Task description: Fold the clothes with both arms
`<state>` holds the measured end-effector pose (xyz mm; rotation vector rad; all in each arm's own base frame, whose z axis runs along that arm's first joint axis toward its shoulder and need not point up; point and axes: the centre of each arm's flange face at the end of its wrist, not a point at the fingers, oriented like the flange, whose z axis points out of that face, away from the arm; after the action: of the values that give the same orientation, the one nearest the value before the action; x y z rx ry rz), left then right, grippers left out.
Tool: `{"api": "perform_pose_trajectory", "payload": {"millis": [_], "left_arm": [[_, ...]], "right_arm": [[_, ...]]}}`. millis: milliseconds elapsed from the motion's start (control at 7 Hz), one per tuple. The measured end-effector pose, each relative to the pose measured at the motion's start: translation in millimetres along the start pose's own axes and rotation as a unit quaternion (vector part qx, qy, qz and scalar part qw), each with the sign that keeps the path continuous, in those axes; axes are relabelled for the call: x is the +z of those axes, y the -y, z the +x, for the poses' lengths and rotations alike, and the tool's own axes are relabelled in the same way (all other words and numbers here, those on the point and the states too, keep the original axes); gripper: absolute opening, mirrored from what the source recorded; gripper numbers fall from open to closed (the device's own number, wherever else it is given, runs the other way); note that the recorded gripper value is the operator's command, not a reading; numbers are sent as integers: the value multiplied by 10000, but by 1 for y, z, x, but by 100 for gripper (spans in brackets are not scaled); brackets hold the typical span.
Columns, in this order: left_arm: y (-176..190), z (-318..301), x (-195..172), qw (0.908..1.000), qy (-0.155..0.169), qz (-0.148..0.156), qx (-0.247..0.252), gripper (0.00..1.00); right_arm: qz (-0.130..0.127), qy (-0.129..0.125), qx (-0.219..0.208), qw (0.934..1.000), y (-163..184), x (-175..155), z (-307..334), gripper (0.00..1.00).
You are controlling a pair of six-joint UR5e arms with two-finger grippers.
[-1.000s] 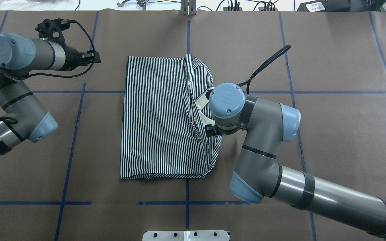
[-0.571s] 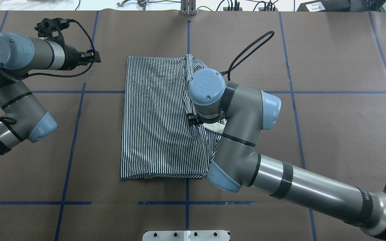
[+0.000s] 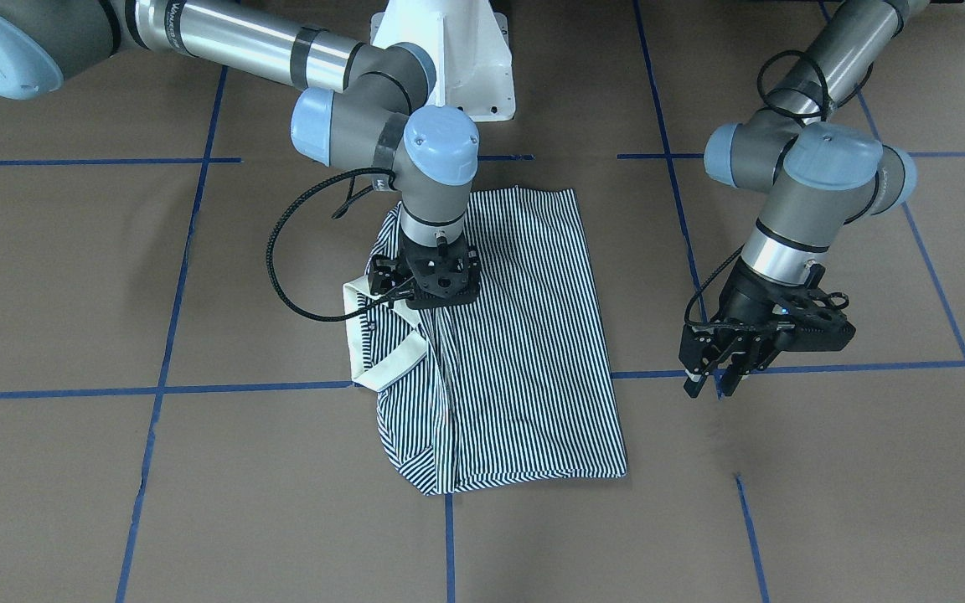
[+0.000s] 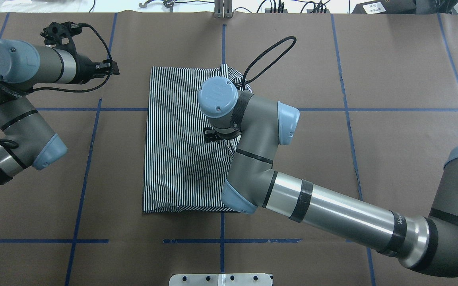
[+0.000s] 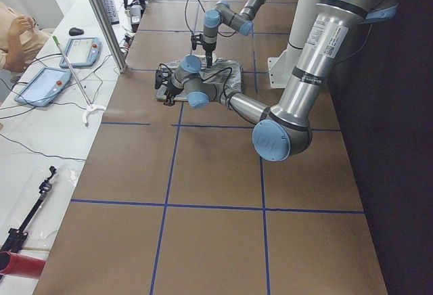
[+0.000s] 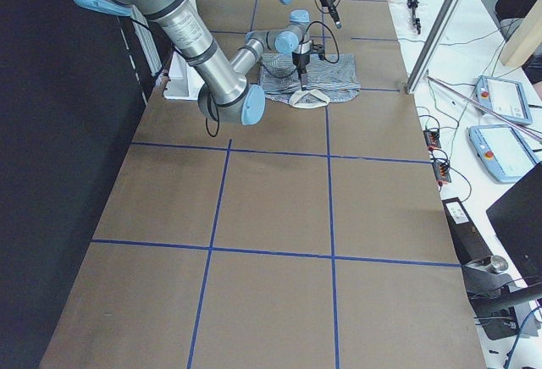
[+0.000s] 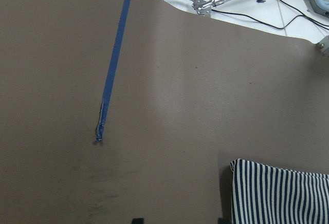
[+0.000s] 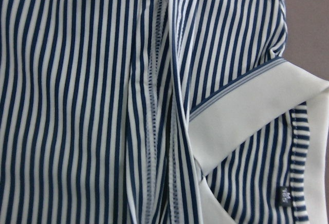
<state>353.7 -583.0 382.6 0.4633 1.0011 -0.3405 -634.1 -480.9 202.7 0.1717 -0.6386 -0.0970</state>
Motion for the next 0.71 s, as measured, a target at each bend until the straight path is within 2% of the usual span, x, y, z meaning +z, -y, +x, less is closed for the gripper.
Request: {"api": "perform_pose_trajectory", "payload": {"millis": [429,714], "left_arm": [[-2,-1,-8,10000,-39,13,0,58],[-3,-1,-10,10000,-55,13,2,58]], "right_arm": [[-31,-70,-47,10000,3,15,8,100],[-171,-139,-135,9997,17,25,47,100]]}}
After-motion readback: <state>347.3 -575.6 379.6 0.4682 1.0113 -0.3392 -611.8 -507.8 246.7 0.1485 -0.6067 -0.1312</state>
